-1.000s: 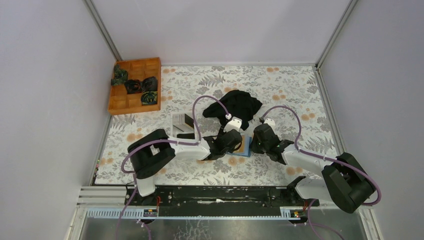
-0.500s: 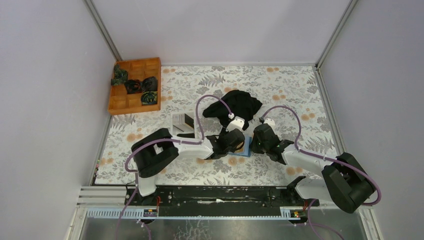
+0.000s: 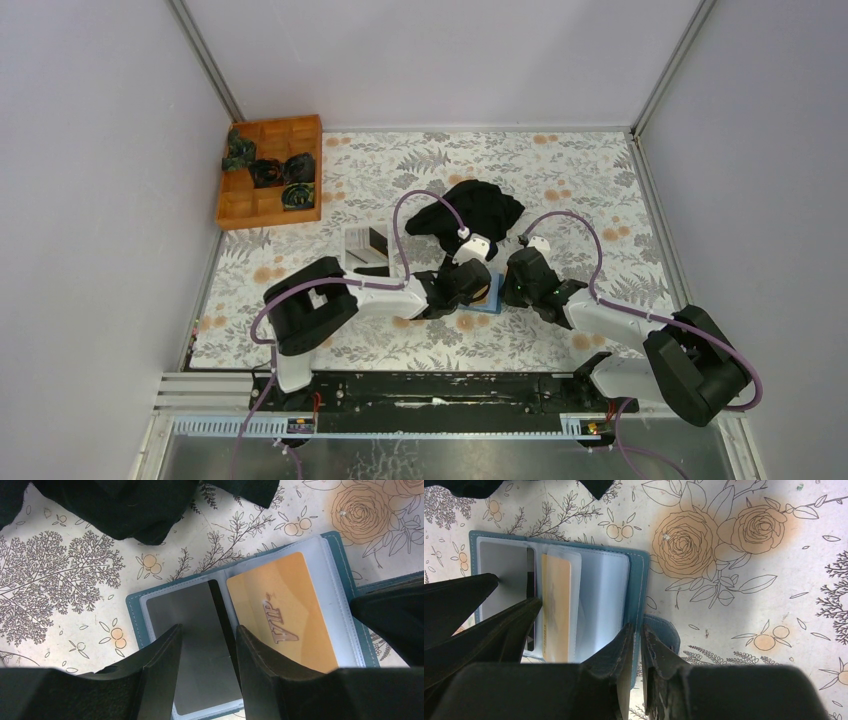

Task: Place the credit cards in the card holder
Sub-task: Insert the credit card into the card holder.

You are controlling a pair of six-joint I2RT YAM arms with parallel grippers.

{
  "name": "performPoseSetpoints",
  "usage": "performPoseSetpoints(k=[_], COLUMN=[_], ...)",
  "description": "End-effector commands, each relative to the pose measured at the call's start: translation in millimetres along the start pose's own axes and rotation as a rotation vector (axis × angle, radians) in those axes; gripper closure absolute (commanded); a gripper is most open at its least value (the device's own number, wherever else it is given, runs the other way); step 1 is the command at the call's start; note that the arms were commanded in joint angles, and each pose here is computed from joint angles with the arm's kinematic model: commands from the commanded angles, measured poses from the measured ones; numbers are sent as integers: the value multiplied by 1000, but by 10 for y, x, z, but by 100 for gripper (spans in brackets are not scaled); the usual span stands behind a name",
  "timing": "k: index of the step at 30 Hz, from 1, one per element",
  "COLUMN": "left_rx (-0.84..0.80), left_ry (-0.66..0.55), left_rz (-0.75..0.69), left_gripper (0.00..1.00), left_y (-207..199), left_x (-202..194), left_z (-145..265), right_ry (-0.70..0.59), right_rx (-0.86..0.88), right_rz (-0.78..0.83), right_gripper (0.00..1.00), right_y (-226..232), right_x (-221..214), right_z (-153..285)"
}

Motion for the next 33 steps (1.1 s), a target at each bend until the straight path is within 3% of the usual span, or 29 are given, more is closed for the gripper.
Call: performPoseSetpoints(k=[1,13,33], left_rx=[-36,-167,-154], left_ry=[1,-35,-73], left_rz=[5,28,43], left_gripper=[49,49,49], left_y=[-29,-215,-187], left_x=[-44,21,102], left_z=[57,123,227], right_ry=[25,23,-26], right_rx=[-19,-18,-30], right_rz=[14,15,19], right_gripper=[81,81,82], right_y=[-57,-38,-41], right_x=[-58,-28,87], right_z=[8,20,167])
Point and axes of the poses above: each gripper's point midway between its finger pads, its own z axis back along the fingers, its own y axis along the line the jaws close on, x = y × z, the point moved 7 cm from there along z, back along the fingers, and after that the axes turned 4 degrees about z, right-handed, at the moved point
